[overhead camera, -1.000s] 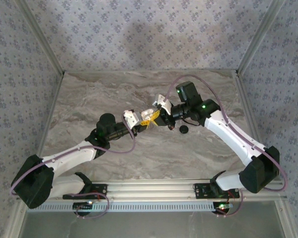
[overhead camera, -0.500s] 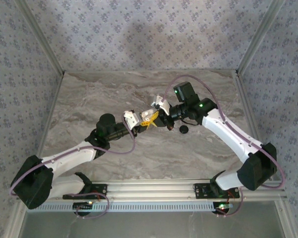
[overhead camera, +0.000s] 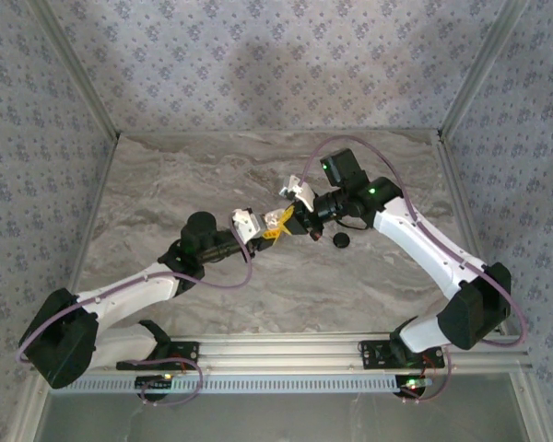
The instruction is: Insert wireless bluetooth earbuds into charging case
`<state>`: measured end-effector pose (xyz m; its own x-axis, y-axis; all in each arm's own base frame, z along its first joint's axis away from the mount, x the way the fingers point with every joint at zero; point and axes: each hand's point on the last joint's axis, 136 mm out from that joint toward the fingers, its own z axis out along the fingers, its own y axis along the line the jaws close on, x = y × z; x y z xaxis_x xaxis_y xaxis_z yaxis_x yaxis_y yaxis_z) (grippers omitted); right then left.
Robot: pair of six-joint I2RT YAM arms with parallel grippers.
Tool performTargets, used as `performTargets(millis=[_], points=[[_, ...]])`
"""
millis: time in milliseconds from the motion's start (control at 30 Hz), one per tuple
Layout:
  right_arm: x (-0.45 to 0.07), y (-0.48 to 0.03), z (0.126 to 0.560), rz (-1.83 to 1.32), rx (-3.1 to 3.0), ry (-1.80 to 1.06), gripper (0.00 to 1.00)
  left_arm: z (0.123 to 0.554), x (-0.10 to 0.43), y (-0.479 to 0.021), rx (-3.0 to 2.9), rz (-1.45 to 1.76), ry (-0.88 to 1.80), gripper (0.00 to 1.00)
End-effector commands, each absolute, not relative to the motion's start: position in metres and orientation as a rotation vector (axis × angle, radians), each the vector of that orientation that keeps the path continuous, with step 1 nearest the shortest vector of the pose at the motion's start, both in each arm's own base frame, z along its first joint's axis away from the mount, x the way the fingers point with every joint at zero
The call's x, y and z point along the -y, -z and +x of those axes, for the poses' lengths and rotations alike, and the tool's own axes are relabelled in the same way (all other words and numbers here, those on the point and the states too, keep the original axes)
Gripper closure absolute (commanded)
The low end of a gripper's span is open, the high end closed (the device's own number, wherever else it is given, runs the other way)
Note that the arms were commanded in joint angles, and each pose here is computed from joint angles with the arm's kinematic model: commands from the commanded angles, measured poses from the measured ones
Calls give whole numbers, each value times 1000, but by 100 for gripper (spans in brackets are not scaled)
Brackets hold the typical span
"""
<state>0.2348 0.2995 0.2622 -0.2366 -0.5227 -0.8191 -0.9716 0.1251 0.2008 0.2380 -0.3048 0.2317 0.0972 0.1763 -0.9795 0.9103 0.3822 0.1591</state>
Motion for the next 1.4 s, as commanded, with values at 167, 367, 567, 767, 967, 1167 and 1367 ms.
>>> performTargets(millis=[167, 367, 567, 767, 967, 1167, 1367], points=[[-298, -257, 229, -1477, -1890, -1027, 100, 232, 310, -256, -1309, 1084, 745, 89], [-297, -256, 228, -1492, -1893, -1022, 100, 232, 310, -258, -1304, 1074, 754, 89], [-297, -253, 227, -1523, -1907, -1009, 100, 228, 311, -260, -1287, 1083, 776, 89], [-294, -248, 220, -1606, -1909, -977, 100, 224, 312, -263, -1269, 1083, 807, 89], [-293, -247, 222, -1639, -1908, -927, 100, 219, 315, -266, -1252, 1095, 850, 89], [-295, -251, 227, -1625, -1891, -907, 93, 217, 317, -267, -1251, 1098, 869, 89], [-295, -256, 230, -1613, -1862, -881, 87, 217, 317, -267, -1257, 1098, 872, 89]])
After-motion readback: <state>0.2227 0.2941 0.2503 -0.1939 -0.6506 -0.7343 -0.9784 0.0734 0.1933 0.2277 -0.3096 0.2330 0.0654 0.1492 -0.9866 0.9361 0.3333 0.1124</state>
